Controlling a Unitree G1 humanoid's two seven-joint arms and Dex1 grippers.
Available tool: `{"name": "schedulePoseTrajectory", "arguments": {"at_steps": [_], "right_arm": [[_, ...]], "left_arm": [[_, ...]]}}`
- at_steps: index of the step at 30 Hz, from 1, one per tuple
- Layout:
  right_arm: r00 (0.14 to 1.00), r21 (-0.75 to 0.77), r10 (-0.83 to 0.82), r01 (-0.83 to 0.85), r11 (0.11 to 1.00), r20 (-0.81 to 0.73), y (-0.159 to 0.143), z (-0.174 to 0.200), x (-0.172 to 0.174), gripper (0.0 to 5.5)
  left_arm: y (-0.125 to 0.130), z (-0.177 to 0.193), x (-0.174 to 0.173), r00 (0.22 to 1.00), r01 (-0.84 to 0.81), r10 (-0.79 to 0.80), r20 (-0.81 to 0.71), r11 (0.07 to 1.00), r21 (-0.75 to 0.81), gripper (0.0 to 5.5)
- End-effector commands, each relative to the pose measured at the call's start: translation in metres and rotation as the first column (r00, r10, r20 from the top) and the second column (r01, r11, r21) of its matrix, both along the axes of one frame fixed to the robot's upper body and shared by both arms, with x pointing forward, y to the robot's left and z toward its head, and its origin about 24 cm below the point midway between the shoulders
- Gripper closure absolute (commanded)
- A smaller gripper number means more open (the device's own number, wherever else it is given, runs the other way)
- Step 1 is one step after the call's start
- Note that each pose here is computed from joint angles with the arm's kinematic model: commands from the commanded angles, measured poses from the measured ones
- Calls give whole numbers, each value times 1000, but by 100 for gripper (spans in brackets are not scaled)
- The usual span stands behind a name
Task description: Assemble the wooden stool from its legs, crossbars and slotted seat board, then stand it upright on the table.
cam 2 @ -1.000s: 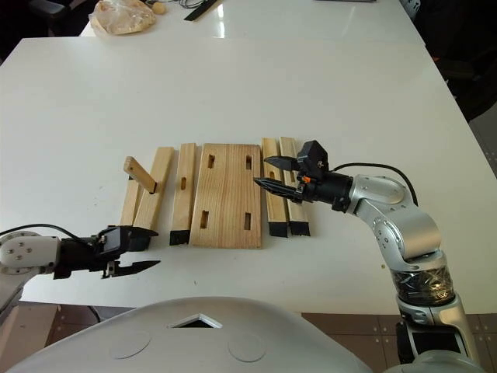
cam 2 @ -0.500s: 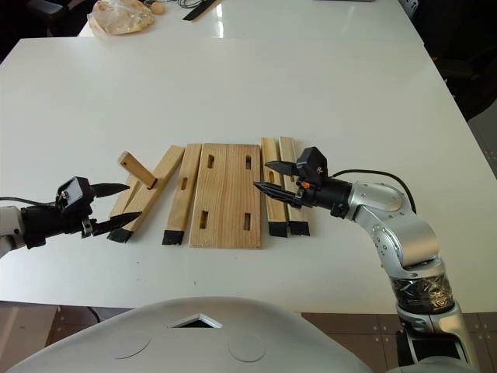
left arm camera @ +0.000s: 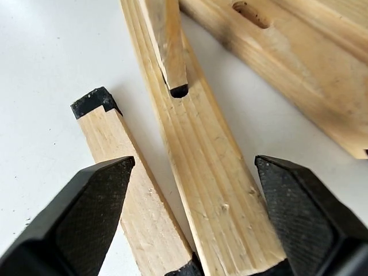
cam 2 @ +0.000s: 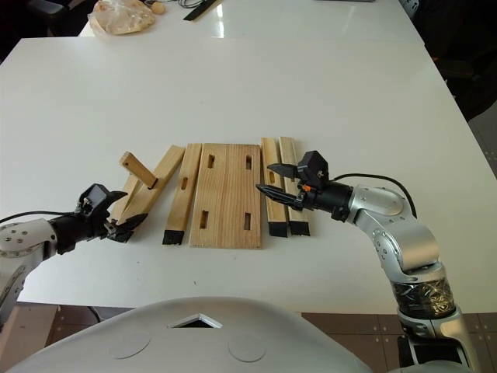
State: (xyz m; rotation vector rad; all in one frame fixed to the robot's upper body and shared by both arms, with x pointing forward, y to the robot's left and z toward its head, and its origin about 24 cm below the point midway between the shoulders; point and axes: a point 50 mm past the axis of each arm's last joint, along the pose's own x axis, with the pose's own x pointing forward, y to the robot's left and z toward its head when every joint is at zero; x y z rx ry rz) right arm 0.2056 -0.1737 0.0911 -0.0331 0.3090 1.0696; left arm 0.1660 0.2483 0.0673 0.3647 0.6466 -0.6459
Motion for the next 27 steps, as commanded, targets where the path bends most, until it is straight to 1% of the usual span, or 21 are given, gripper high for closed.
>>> {"name": "schedulePoseTrajectory", "arguments": {"at_steps": [1, 3, 6, 16, 19, 23, 27], "right_arm": [[1000, -15, 6, -5, 1000, 12, 1, 1, 0, 277], [1000, -15, 6, -6, 1000, 12, 2, 0, 0, 277], [1000, -16, 6, -6, 1000, 13, 2, 0, 0, 277], [1000, -16, 0, 0, 1000, 14, 3, -1, 0, 277], [1000, -17, -1, 1, 1000, 14, 3, -1, 0, 277], [1000, -16, 1, -1, 1000, 14, 4, -1, 0, 277], [1000, -15, 3, -3, 1000, 14, 4, -1, 0, 277]], "left_arm": [[3, -8, 0, 1000, -9, 9, -12, 999, 35, 160], [1, -11, -2, 1000, 8, -7, -21, 1000, 30, 160], [-1, -13, -3, 999, 25, -24, -25, 999, 33, 190], [3, -19, -2, 999, 38, -36, -37, 999, 37, 326], [5, -22, -2, 999, 33, -32, -39, 999, 43, 344], [7, -21, 1, 999, 26, -25, -26, 999, 38, 344], [9, -6, 16, 998, -15, 16, 66, 1000, -19, 345]]}}
